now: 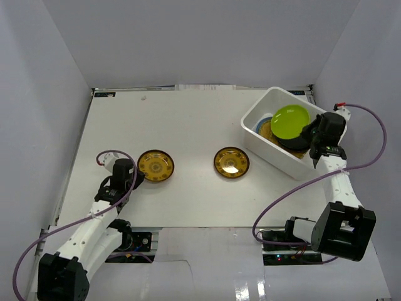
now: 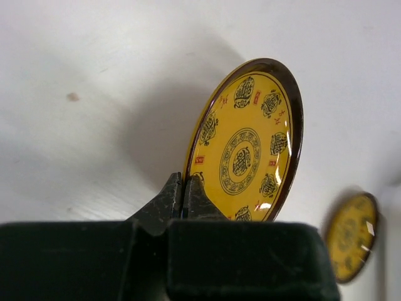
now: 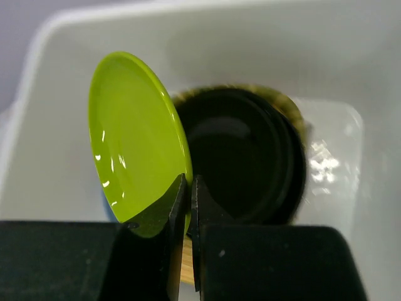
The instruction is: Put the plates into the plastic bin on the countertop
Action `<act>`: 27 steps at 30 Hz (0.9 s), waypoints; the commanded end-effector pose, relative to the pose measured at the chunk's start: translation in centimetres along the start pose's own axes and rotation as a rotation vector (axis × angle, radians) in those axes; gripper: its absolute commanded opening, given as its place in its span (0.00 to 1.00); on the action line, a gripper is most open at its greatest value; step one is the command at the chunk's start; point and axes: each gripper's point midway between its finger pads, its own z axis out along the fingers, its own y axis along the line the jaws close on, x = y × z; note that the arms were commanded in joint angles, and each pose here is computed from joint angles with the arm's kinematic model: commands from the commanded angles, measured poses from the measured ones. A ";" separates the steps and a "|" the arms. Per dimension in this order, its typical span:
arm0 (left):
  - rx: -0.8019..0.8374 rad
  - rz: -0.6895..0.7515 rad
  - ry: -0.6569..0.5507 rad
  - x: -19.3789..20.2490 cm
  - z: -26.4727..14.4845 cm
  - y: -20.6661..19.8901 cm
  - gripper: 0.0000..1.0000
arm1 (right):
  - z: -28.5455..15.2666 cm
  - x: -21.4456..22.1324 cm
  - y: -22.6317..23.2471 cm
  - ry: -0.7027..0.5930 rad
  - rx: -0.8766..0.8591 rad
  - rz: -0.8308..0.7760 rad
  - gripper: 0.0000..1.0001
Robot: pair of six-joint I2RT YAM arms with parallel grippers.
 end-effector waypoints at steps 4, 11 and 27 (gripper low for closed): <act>0.447 0.039 -0.075 -6.3 -6.9 -12.1 0.00 | 0.3 3.1 -5.3 0.055 0.159 0.032 0.08; 0.773 0.077 0.065 -6.9 -11.8 -23.4 0.00 | -0.5 2.0 -3.4 0.040 0.081 0.061 0.65; 0.968 0.433 0.261 8.9 -11.2 -48.5 0.00 | -16.9 -19.2 14.9 -0.347 -0.564 0.063 0.77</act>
